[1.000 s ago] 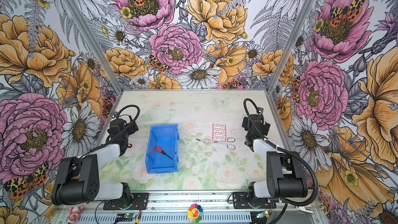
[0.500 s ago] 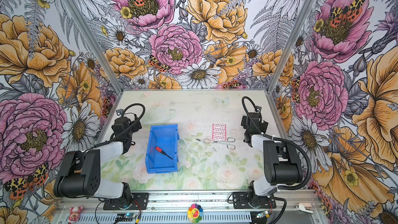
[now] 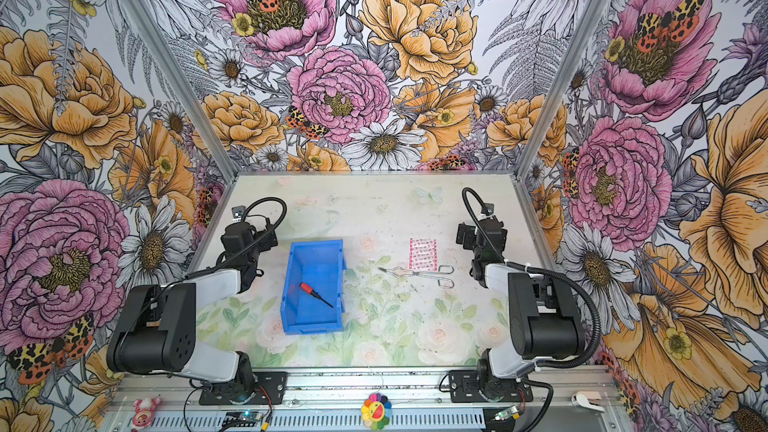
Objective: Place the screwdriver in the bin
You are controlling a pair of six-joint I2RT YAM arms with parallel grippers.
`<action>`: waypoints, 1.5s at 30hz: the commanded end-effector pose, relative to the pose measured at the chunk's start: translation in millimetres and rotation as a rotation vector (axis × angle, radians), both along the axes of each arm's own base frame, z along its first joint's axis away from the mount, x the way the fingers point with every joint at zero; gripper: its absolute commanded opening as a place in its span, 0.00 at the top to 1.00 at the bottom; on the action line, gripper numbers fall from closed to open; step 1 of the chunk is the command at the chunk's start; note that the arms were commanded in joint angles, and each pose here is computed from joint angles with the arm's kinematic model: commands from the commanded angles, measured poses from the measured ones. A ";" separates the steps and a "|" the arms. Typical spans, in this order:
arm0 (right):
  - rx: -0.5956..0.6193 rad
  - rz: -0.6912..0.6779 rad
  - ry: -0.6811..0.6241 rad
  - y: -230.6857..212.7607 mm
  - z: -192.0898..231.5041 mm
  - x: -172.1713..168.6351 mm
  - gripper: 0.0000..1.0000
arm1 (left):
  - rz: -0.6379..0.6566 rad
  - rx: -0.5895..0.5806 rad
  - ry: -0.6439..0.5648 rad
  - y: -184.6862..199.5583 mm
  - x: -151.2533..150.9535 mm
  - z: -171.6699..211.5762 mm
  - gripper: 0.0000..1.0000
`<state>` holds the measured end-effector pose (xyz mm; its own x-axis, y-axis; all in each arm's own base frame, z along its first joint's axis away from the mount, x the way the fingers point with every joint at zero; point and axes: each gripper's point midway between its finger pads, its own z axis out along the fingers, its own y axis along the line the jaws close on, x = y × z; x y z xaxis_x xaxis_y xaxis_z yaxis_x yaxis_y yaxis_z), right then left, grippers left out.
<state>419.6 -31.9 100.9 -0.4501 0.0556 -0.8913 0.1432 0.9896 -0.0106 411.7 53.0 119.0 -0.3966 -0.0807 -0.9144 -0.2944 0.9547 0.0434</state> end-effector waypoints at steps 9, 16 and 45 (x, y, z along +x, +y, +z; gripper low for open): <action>-0.035 0.079 -0.046 16.1 10.5 3.9 0.01 | -0.210 0.018 -0.030 -46.6 20.6 9.6 0.01; -0.034 0.080 -0.050 16.5 10.8 3.3 0.01 | -0.163 -0.019 -0.069 -33.6 19.6 8.6 0.01; -0.018 0.065 -0.168 10.4 9.9 -13.6 0.01 | -0.157 -0.021 -0.236 -29.9 -7.0 10.3 0.01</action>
